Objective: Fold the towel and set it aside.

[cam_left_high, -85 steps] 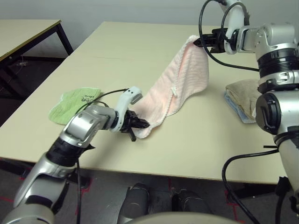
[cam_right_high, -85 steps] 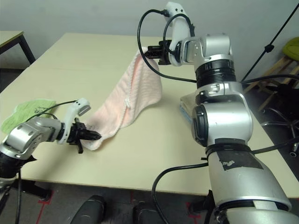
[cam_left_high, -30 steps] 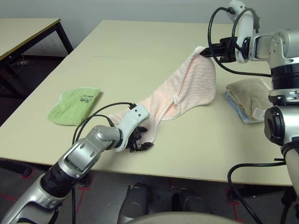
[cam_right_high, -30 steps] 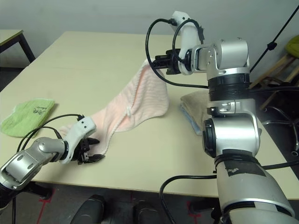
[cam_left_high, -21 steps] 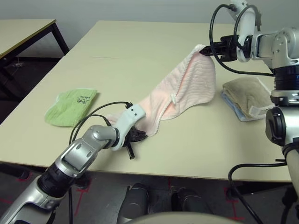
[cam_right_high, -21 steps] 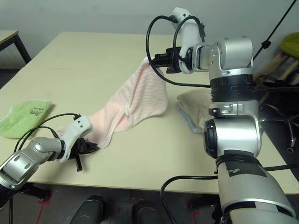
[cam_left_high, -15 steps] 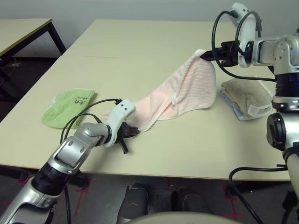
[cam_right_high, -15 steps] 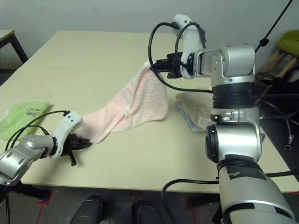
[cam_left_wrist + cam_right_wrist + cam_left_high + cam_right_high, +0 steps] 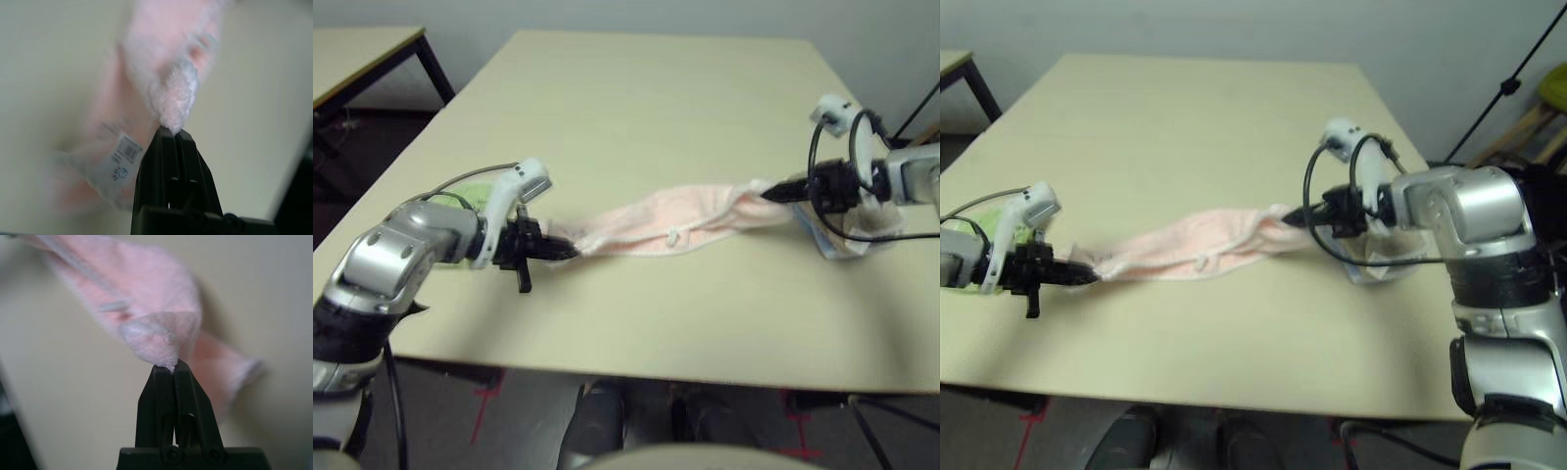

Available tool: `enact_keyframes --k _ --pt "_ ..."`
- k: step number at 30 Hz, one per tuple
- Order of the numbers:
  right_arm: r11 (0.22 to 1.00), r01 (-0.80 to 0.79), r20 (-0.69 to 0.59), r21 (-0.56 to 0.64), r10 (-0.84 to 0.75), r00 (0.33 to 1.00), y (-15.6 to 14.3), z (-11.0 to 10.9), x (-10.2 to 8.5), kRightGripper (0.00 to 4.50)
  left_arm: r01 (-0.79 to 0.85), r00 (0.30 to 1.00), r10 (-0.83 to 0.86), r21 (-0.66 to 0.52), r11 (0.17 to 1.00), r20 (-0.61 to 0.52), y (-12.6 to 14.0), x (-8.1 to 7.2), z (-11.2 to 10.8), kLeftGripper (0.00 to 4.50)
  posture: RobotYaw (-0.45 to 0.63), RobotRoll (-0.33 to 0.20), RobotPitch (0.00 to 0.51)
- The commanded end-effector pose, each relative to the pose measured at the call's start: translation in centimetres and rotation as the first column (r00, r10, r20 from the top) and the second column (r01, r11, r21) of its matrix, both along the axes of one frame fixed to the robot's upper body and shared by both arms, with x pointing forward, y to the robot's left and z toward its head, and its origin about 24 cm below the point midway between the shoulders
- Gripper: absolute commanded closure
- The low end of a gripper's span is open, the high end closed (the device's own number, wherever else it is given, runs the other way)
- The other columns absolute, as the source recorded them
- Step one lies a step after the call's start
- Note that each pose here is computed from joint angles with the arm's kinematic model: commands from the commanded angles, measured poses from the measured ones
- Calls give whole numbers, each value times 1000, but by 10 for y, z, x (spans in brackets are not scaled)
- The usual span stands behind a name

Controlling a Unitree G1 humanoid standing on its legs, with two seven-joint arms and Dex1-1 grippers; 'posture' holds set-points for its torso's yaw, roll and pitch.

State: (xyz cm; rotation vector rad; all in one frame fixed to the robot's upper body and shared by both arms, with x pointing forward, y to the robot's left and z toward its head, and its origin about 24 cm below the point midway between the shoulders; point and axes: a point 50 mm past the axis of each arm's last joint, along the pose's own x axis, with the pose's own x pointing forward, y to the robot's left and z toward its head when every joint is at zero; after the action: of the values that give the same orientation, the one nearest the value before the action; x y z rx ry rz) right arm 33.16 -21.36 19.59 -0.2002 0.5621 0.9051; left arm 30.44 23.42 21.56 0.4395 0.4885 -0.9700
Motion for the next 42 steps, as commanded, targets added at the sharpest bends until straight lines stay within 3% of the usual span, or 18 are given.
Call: enact_keyframes --k 1,4,7,10,13,15,17,19,23,30,36,42 --pt "996 60 184 -66 -47 982 -1 -7 30 4500 -35 999 32 53 998 42 10 26 -5 4484 126 0 107" --pt "985 173 378 -18 -153 913 0 18 59 4500 -142 966 126 57 988 225 19 57 10 4484 123 0 106" --pt "967 218 589 133 -254 767 2 74 73 4500 -244 849 216 -4 970 482 25 77 50 4484 118 0 98" --pt "953 201 636 225 -300 711 1 100 74 4500 -258 792 228 -29 966 567 28 81 69 4484 118 0 99" --pt "949 47 633 311 -244 735 -2 122 61 4500 -186 776 147 0 983 614 36 72 85 4484 116 0 102" --pt "954 -44 595 297 -149 790 -5 116 51 4500 -123 808 85 27 992 583 40 65 82 4484 116 0 102" --pt "957 -113 510 268 -41 859 -10 94 35 4500 -55 860 20 53 997 509 47 56 67 4484 111 0 105" --pt "950 -165 385 264 53 921 -15 66 11 4500 7 917 -23 40 999 399 54 46 45 4484 106 0 107" --pt "962 -136 170 237 97 981 -23 22 -22 4500 93 977 -88 -20 995 194 57 21 3 4484 99 0 110" --pt "984 -124 -62 127 132 989 -39 -28 -60 4500 63 995 -65 -35 997 -79 66 -18 -45 4484 96 0 111" --pt "986 -155 -175 58 163 971 -54 -38 -81 4500 88 976 -88 -10 996 -198 72 -42 -55 4484 101 0 111" --pt "980 -194 -312 -44 171 935 -71 -57 -111 4500 151 893 -131 12 988 -430 73 -75 -66 4484 108 0 104"
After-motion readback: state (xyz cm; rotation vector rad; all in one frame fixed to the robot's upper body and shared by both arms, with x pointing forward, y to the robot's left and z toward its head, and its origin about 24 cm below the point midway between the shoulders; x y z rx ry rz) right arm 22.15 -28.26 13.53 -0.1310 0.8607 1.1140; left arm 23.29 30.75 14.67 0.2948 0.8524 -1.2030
